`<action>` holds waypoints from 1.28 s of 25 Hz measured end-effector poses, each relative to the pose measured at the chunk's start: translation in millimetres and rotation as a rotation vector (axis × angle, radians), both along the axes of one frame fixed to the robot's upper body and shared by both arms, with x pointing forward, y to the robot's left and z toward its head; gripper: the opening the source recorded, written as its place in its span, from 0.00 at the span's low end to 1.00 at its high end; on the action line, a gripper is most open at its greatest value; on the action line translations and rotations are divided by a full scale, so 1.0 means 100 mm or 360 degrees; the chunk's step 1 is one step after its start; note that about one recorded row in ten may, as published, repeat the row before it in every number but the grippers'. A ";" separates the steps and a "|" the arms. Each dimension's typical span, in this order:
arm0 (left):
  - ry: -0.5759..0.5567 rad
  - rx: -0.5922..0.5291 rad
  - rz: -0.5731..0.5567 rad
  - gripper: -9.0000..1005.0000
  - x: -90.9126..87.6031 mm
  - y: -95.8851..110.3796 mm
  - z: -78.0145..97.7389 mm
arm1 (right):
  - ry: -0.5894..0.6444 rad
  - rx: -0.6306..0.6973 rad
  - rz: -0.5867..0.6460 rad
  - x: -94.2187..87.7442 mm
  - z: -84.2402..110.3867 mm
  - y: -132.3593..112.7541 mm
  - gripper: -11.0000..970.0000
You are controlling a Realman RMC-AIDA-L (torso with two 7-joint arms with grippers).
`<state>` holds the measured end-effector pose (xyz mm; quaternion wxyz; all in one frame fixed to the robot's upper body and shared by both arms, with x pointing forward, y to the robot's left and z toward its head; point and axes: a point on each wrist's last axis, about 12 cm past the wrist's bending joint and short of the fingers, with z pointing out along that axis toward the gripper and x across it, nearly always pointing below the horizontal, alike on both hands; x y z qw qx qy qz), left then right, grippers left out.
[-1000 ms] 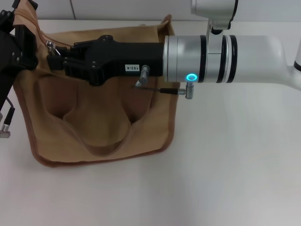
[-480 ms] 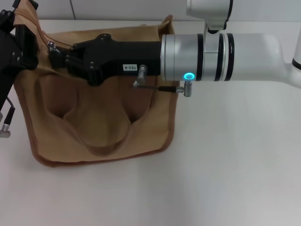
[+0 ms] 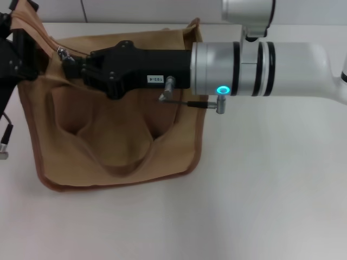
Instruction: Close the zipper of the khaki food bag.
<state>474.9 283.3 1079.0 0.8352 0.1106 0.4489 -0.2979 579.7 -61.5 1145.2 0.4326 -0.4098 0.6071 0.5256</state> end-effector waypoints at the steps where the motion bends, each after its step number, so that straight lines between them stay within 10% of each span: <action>1: 0.0002 -0.0006 0.0024 0.03 -0.01 0.02 -0.01 | 0.0000 0.0000 0.0000 0.00 0.00 0.00 0.02; 17: 0.0019 -0.0048 0.0201 0.03 -0.10 0.22 -0.03 | 0.0089 0.0056 -0.0095 -0.01 -0.12 -0.28 0.02; 32: 0.0022 -0.0041 0.0195 0.04 -0.03 0.20 -0.02 | 0.0173 0.0267 -0.0441 -0.08 -0.29 -1.19 0.03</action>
